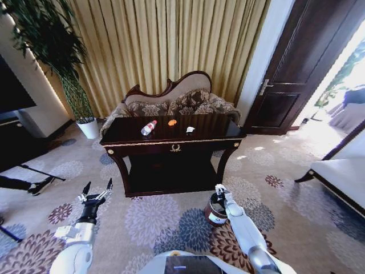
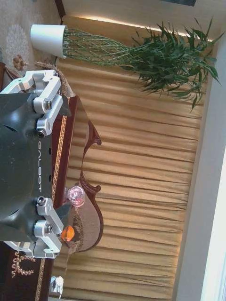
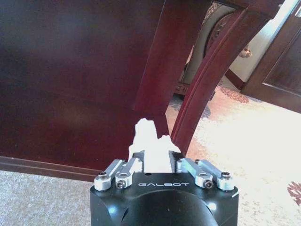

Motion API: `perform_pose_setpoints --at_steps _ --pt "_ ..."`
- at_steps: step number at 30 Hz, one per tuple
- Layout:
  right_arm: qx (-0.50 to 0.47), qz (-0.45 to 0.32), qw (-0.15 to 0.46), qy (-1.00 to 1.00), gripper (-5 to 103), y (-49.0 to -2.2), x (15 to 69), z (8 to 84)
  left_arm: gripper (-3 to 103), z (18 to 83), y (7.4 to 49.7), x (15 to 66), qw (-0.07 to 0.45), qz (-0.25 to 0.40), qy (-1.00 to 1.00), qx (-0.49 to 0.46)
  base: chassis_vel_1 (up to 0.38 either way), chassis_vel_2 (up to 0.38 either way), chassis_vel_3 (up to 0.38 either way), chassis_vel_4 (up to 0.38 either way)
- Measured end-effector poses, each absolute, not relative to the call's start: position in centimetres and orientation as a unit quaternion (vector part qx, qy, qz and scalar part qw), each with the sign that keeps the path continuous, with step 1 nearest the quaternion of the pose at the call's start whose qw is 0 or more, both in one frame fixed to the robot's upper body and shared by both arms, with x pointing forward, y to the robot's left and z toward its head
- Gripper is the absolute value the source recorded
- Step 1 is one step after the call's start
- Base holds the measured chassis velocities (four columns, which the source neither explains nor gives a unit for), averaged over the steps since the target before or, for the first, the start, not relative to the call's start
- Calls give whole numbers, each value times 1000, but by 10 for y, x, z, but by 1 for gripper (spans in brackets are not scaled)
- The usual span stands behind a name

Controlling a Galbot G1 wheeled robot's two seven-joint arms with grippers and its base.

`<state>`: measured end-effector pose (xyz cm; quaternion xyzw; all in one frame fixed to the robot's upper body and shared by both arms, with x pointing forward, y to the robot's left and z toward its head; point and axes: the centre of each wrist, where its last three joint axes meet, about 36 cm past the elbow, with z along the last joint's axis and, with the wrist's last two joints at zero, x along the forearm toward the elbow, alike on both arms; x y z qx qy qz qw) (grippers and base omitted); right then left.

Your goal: Move to the front of the table and place the trash on the table into the trash bin.

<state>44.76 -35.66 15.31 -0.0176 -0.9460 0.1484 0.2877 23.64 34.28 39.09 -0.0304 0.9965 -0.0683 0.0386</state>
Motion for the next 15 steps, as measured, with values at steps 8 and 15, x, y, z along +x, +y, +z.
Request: perform_pose_setpoints --at_steps 8,15 --pt "-19 151 286 -946 61 -359 446 154 100 390 342 235 41 -69 996 -30 0 0 0 0" --pt "-19 158 283 -946 88 -364 445 155 100 391 343 235 43 -68 996 -30 0 0 0 0"
